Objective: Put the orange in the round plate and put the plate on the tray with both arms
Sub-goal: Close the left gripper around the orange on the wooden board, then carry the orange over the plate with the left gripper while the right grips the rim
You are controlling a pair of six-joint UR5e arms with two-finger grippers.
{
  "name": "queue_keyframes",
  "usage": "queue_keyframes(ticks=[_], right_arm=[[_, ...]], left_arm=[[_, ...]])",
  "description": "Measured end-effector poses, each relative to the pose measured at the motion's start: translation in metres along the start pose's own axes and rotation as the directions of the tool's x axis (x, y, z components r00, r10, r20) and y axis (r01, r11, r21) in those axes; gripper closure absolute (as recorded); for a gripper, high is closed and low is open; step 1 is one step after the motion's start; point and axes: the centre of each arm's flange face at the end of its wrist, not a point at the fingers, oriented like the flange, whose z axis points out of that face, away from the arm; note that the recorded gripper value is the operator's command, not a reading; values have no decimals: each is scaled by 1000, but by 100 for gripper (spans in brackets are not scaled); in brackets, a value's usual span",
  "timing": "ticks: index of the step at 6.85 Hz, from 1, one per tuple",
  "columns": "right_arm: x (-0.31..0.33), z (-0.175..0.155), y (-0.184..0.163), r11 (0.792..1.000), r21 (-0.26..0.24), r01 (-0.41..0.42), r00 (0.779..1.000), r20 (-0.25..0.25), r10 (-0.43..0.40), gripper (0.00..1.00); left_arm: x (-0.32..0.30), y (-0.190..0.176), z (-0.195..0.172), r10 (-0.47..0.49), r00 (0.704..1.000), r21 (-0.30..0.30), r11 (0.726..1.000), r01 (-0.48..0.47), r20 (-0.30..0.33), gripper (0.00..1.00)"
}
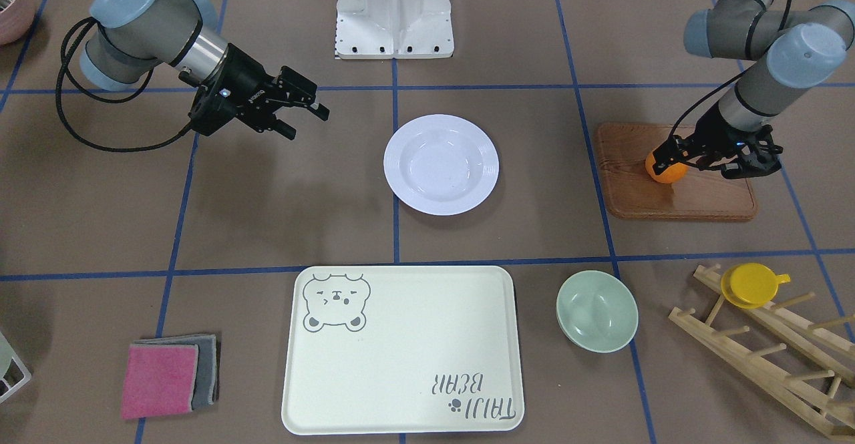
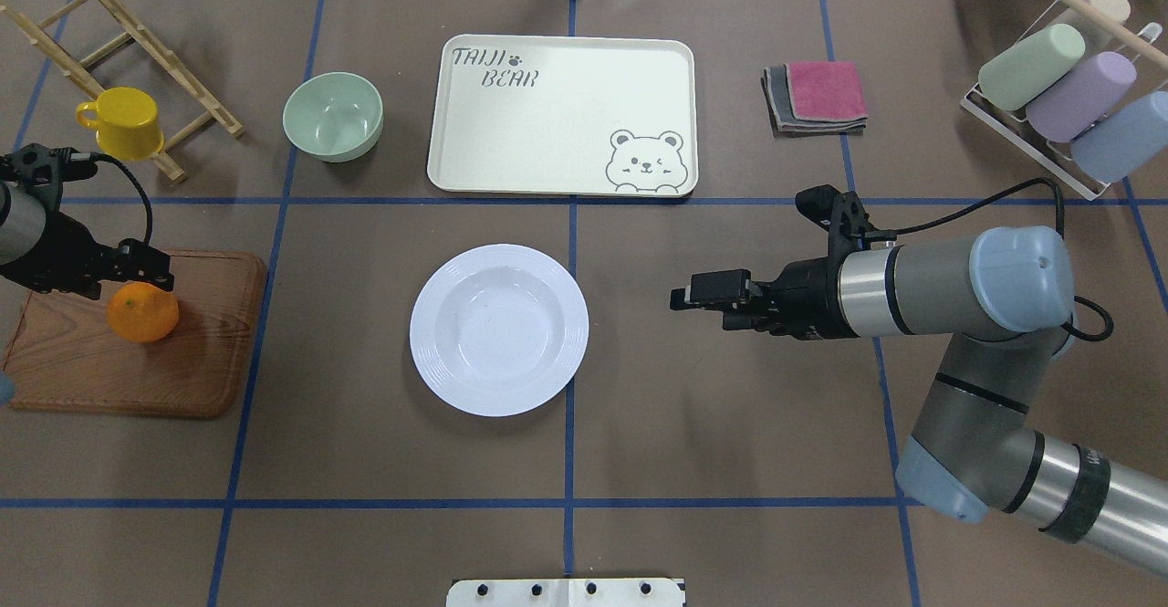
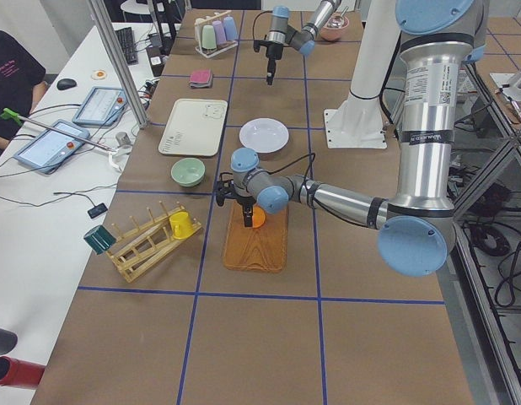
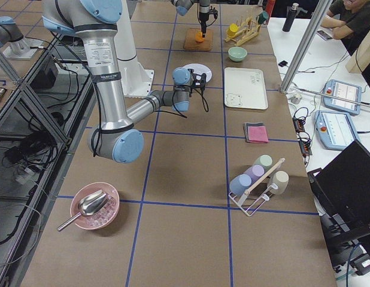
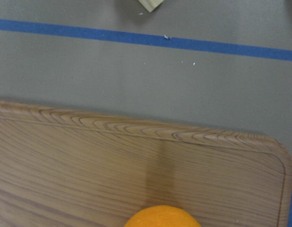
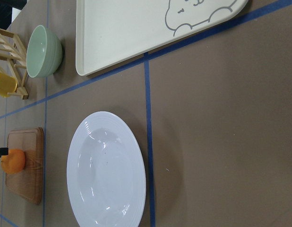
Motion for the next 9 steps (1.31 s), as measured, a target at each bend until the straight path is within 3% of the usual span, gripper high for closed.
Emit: queue_keyframes(ticks=[2, 5, 7, 9], right_arm=[[0, 1, 1, 1000, -1, 0, 1000, 0, 0, 1], [0, 1, 1, 1000, -1, 1, 1000, 0, -1, 1], [-1, 4, 3, 1000, 7, 3, 1000, 1, -3, 1], [-18, 16, 5, 1000, 10, 15, 1000, 26, -15, 3]], left_arm=[[3, 8, 8, -12, 1000, -12, 1000, 12, -2, 6], [2, 12, 15, -15, 1000, -23, 1000, 15, 5, 23], [7, 10, 14, -13, 1000, -13, 1000, 13, 5, 22], [42, 6, -5, -2, 999, -14, 1000, 1, -33, 22]])
